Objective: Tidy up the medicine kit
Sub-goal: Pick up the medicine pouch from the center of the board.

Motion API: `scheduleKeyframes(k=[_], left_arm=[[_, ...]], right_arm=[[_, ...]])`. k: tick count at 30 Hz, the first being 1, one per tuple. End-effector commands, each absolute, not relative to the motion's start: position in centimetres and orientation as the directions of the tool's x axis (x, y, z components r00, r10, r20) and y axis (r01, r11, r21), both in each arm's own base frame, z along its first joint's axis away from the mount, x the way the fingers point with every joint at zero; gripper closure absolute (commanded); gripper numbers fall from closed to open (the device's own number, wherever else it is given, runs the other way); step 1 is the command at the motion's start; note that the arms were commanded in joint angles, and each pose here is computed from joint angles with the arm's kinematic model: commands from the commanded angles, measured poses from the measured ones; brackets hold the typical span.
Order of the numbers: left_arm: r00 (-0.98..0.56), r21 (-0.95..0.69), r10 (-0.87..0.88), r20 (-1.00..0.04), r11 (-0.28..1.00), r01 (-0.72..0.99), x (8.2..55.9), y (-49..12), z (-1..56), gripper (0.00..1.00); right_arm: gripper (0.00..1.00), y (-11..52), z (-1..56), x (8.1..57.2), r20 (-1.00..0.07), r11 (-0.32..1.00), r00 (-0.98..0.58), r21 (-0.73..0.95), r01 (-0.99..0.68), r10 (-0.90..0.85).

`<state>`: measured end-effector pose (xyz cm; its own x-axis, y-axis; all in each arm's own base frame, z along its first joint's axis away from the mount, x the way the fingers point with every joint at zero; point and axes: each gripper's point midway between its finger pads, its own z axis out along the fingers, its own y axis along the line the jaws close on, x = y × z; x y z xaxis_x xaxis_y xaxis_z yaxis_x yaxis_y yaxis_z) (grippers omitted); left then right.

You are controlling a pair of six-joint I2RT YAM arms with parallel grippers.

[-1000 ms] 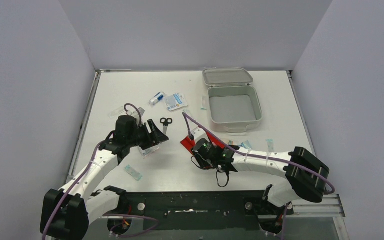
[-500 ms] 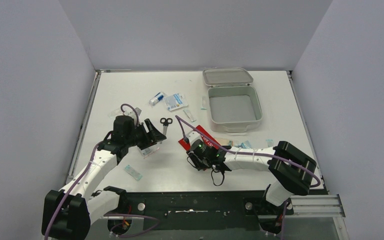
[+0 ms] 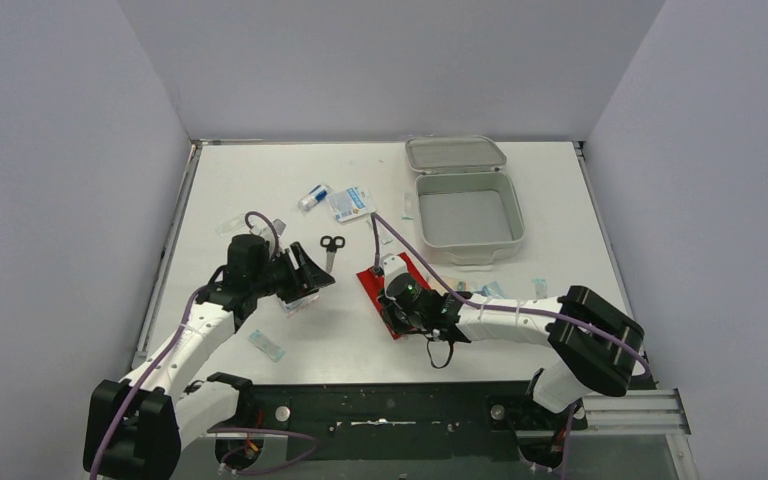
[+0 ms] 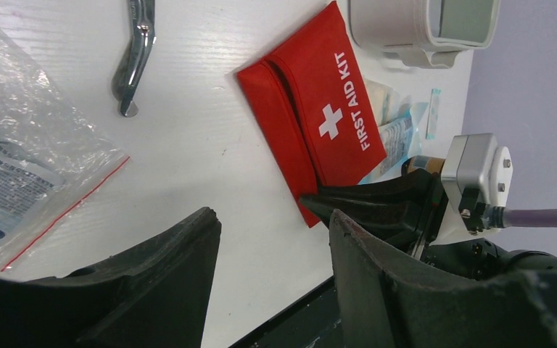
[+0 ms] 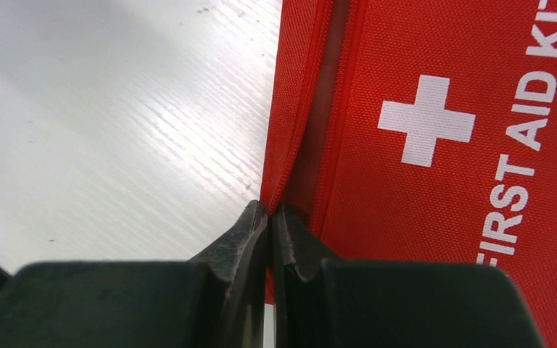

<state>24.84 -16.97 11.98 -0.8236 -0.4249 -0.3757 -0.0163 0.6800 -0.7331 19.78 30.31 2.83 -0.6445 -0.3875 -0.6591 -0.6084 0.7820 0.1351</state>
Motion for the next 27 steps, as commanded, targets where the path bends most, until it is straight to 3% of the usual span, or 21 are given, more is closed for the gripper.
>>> scheduleKeyframes(k=[1, 10, 15, 27], left_arm=[[-0.824, -0.794, -0.424, -0.375, 0.605, 0.05, 24.8, -18.2, 13.6, 0.46], [-0.789, -0.874, -0.501, -0.355, 0.476, 0.092, 25.4, -19.8, 15.6, 0.45], [-0.803, -0.893, -0.489, -0.342, 0.436, 0.115, 25.4, -20.7, 15.9, 0.41], [-0.83, -0.884, -0.434, -0.351, 0.446, 0.141, 26.2, -22.9, 14.3, 0.44]], right_arm=[[1.0, 33.6, 8.7, 21.0, -0.774, 0.749, -0.609, 0.299, -0.591, -0.172], [1.0, 35.3, 13.9, 21.8, -0.827, 0.677, -0.557, 0.454, -0.58, 0.077], [1.0, 36.0, 15.3, 21.3, -0.835, 0.637, -0.54, 0.475, -0.607, 0.108], [1.0, 36.6, 16.3, 20.6, -0.847, 0.599, -0.515, 0.482, -0.639, 0.133]])
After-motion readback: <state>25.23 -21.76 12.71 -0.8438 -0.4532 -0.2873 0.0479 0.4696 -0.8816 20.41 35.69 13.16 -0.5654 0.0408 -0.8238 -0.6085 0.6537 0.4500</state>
